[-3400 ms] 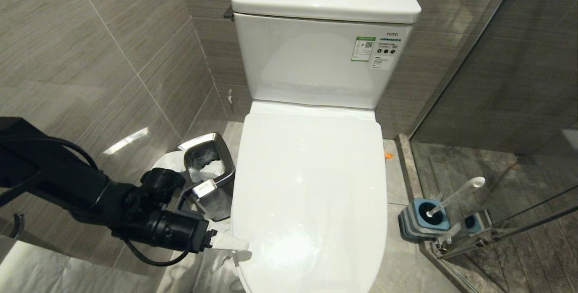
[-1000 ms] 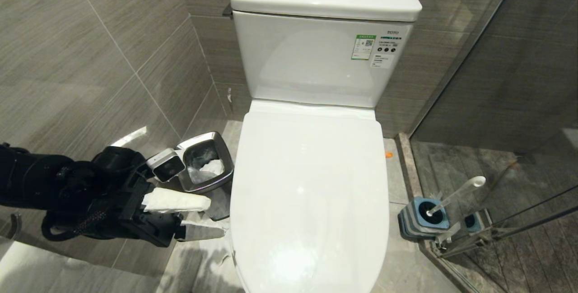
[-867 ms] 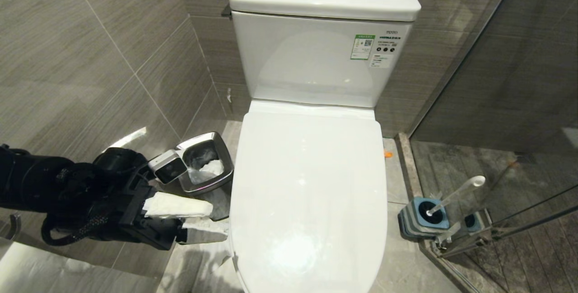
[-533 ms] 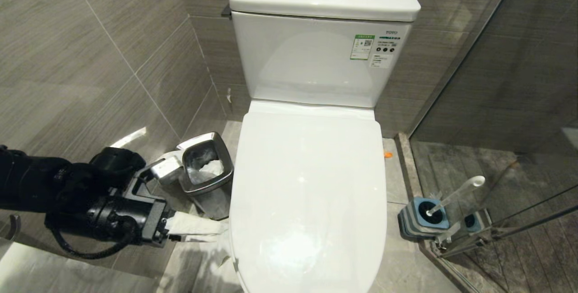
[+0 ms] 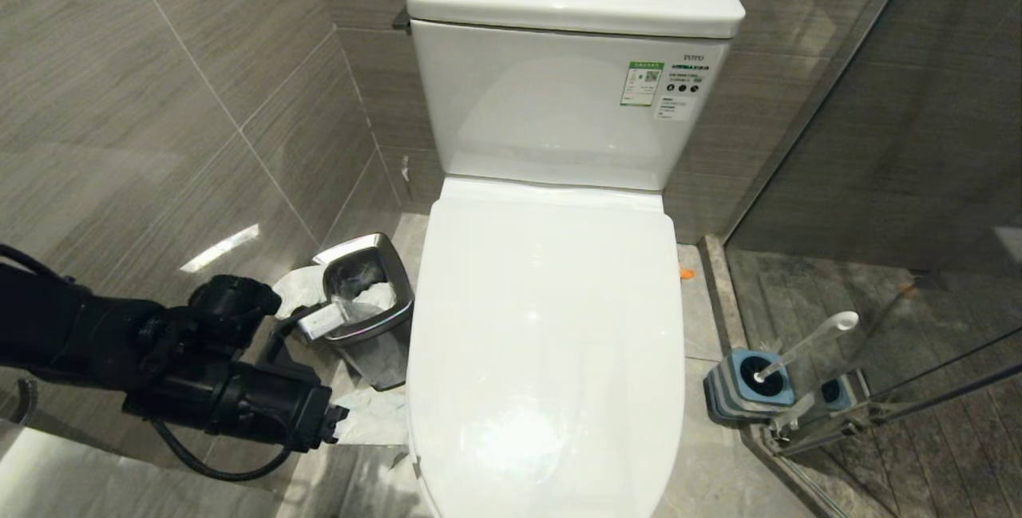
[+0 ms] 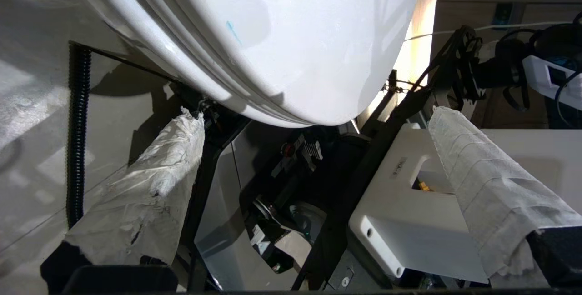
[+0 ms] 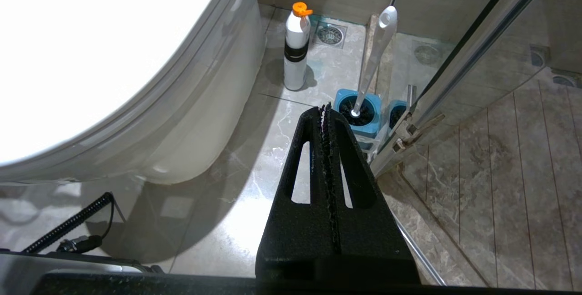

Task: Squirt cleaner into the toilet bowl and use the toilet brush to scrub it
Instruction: Use the left hand to lift the toilet lid slightly

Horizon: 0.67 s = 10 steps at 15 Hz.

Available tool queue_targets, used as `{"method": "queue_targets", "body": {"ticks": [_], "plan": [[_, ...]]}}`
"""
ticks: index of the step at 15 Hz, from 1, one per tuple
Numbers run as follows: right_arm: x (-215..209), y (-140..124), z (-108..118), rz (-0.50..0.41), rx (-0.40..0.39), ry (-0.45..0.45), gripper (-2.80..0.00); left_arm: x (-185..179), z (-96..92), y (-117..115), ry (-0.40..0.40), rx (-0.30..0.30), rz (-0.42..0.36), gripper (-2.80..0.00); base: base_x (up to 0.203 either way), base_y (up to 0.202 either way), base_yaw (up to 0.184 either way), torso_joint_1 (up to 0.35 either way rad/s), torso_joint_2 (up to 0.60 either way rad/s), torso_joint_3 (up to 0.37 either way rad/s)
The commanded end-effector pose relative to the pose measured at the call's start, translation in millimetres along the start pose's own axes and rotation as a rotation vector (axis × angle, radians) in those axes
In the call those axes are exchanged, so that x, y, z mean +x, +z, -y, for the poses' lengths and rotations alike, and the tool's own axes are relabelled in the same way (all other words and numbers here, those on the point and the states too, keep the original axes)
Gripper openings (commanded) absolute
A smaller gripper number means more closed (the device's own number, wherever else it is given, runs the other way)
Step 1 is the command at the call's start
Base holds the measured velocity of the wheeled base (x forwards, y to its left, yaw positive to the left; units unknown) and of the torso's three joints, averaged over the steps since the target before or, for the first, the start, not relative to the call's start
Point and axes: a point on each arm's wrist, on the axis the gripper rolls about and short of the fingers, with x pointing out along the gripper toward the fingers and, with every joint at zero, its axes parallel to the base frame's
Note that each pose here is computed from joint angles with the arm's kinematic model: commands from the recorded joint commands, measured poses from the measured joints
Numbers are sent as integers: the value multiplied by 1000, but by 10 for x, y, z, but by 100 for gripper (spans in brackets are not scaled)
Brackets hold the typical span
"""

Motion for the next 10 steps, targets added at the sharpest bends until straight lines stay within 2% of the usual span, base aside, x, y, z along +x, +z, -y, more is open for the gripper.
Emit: {"method": "queue_targets", "body": {"ticks": [1,5,10], "plan": [[1,0,0,-1,-1,1,-280,121,-96,-20,-14,-24,-32,0,0,0,0,0,0,0],[1,0,0,-1,-1,1,-280,264,-142,35,-25,6,-38,0,0,0,0,0,0,0],[1,0,0,-1,-1,1,-280,365,-177,74,-30,14,-53,0,0,0,0,0,0,0]]}}
